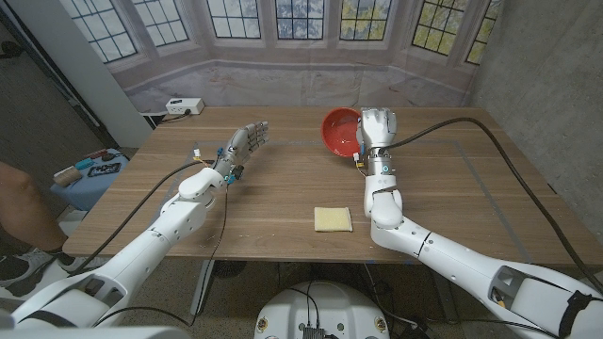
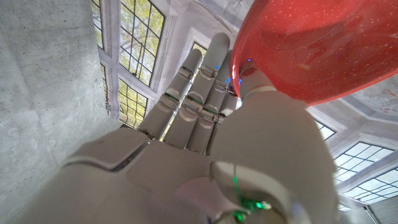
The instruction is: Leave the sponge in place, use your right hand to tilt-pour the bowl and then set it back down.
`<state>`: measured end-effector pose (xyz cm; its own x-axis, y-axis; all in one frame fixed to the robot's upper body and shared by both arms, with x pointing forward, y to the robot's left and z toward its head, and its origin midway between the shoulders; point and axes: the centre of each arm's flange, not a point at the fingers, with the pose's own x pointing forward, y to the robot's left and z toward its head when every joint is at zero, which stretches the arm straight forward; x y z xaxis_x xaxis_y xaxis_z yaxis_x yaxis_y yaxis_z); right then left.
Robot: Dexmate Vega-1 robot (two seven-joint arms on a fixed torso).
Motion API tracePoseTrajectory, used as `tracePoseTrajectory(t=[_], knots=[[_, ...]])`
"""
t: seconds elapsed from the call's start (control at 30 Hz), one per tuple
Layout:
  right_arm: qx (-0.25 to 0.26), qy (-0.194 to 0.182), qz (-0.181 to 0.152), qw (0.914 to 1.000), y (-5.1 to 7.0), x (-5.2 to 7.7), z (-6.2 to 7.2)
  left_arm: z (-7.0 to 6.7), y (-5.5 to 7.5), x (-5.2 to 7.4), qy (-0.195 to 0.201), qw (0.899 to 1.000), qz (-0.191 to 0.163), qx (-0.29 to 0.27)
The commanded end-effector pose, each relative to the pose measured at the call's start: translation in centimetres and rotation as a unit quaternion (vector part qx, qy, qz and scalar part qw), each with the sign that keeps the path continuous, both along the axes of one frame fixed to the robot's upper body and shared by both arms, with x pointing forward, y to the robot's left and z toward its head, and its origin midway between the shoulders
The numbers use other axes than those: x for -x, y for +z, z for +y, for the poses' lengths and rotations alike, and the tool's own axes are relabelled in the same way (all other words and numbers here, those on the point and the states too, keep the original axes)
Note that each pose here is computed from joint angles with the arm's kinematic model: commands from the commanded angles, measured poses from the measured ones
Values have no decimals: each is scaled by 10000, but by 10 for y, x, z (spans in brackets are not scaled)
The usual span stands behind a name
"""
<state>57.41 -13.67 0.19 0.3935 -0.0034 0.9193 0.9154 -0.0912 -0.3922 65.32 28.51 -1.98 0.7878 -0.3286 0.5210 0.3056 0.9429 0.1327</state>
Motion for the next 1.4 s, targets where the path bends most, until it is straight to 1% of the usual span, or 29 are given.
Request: tracePoseTrajectory(t=[0.03,0.13,0.5,0.73,0.87,1.13,1.2,1.4], knots=[[-70,51,110,9999,-1,-3,-2,2,3,-3,-13,10000,15,-21],[-101,69,168,9998,0,-4,-4,3,3,-4,-26,10000,29,-15],[-394,286,595,9970,4,-4,-7,2,2,-5,-26,10000,61,0],[-582,453,890,9933,7,-3,-9,2,-2,-4,-10,9999,108,32],[-655,516,991,9916,8,-3,-10,2,-3,-3,-2,9999,124,30],[-912,707,1326,9844,9,-1,-11,2,-4,-3,9,9999,132,31],[-1041,810,1457,9805,9,-1,-11,2,-5,-3,9,9999,140,26],[-1225,930,1712,9732,9,0,-11,0,-6,-4,3,9999,153,36]])
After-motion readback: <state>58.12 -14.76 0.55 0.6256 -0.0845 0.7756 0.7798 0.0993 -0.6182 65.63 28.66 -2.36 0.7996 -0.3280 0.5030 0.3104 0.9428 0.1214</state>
